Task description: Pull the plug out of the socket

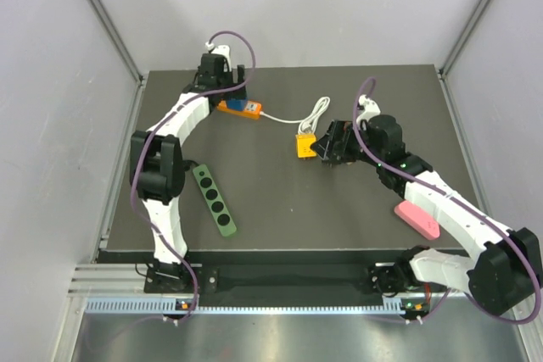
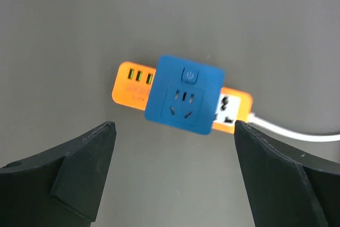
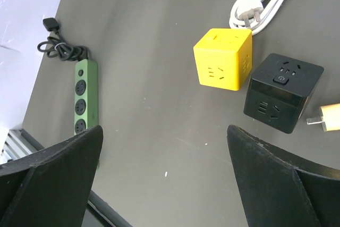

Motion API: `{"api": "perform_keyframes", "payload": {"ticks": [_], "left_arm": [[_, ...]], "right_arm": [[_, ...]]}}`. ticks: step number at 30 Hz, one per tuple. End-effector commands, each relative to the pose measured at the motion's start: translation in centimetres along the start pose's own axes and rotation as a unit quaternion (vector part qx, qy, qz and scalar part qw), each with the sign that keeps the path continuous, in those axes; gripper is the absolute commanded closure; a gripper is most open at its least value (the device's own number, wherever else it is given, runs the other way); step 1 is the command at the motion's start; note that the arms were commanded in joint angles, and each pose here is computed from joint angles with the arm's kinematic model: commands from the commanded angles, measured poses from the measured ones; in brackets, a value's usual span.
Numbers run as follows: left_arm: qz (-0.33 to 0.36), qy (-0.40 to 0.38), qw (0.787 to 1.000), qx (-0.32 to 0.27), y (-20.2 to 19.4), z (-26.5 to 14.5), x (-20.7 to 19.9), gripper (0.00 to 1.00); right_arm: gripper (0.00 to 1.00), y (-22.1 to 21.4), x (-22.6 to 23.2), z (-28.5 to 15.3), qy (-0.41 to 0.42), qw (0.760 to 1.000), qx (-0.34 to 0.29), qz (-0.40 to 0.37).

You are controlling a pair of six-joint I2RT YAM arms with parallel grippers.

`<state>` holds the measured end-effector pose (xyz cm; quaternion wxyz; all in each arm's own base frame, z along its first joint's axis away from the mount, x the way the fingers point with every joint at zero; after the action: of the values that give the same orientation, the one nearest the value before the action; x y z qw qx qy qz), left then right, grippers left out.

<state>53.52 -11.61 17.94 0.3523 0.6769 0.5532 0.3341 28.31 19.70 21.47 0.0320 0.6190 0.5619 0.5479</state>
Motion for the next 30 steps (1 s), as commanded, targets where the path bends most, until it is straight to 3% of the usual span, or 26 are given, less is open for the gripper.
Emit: {"api": "perform_keyframes", "payload": {"ticks": [1,9,13,20,21,24,30], "left_arm": [[0.045,0.002,0.999,-0.004,0.3,1.0,-0.4,0.03],[0.042,-0.008,0.999,0.008,-1.9,4.4,-0.9,0.04],[0.044,-0.014,0.999,0.012,-2.2,5.8,-1.2,0.09],[0.024,-0.02,1.0,0.0,-1.8,4.8,-1.5,0.41],[0.018,-0.016,1.0,-0.002,-1.8,4.5,-1.4,0.52],[-0.008,-0.012,1.0,-0.004,-2.2,2.9,-1.3,0.63],[-0.044,0.007,0.999,0.03,-5.7,-1.0,-1.4,0.94]], "right_arm": [[0.0,0.5,0.3,-0.1,0.012,1.0,-0.01,-0.011],[0.0,0.2,0.1,-0.2,0.01,1.0,-0.007,-0.01],[0.0,-0.3,-0.4,-0.4,0.001,1.0,0.003,-0.016],[0.0,-0.3,-1.3,-0.6,-0.036,0.999,0.018,-0.029],[0.0,-0.1,-1.1,-0.7,-0.03,0.999,0.013,-0.027],[0.0,0.8,-0.8,-1.1,-0.016,0.999,-0.017,-0.026],[0.0,1.1,0.3,0.3,0.0,0.999,0.033,-0.042]]}}
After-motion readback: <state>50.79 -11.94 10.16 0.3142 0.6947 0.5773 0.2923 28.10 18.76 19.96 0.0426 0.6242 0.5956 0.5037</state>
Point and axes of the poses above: each gripper's point midway between its finger pads, its own z axis out along the fingers, its own x axis along the line the jaws close on, y = z × x, the point moved 3 cm from there along -z, back along the fingers, and after that the axes turned 10 degrees about z, right-handed, at the moved point
